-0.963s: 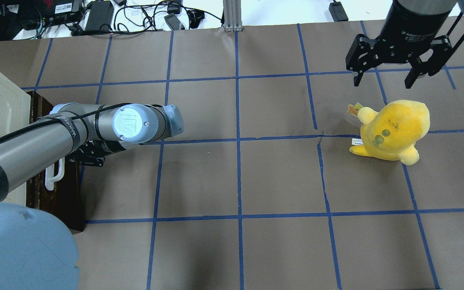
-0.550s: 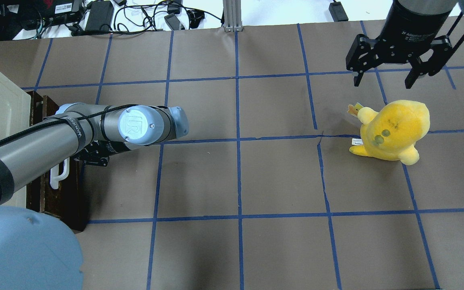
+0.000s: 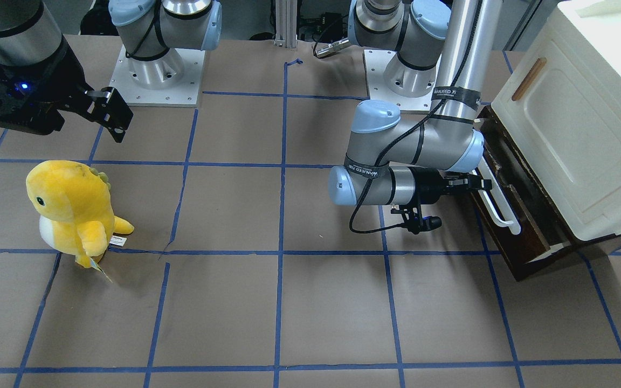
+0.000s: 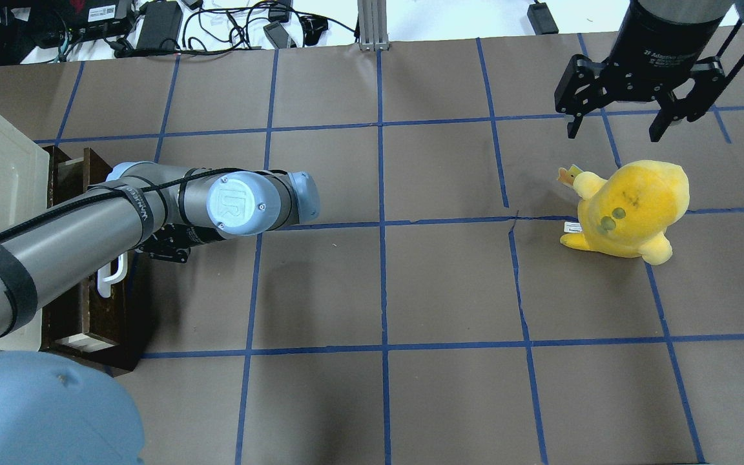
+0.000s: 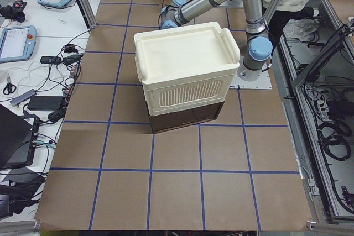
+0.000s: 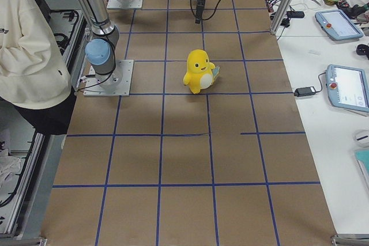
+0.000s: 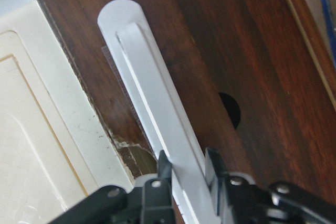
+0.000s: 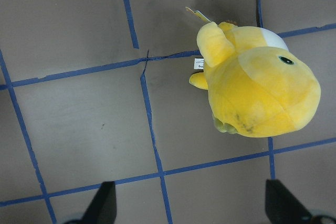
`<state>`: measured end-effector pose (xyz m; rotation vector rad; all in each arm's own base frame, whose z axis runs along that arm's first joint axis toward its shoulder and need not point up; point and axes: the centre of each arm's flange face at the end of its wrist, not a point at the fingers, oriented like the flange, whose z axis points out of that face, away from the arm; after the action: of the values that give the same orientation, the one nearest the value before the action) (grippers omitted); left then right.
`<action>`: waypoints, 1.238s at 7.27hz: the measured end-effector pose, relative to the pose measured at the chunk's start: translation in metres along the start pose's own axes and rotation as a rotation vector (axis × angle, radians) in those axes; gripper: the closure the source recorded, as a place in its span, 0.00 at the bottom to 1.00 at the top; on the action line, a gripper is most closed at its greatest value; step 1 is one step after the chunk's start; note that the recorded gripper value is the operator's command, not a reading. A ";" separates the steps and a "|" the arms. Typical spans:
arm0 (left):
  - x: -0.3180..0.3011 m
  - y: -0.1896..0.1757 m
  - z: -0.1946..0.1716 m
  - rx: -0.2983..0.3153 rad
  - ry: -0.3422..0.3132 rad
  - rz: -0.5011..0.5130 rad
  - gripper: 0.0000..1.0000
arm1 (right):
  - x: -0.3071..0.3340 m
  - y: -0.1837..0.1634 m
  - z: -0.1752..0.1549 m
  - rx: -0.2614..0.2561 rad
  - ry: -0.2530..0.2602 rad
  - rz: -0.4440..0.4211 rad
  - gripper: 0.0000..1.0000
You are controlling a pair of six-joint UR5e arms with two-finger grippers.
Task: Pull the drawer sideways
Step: 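Pull the handle with the left gripper, sliding the drawer out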
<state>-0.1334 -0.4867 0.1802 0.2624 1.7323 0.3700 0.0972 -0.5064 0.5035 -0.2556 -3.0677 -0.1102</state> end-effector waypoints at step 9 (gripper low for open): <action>0.009 0.008 -0.045 0.082 -0.027 0.012 0.93 | 0.000 0.000 0.000 0.000 0.000 -0.001 0.00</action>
<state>-0.1799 -0.4804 0.1828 0.3353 1.7221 0.3030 0.0975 -0.5063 0.5035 -0.2547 -3.0678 -0.1101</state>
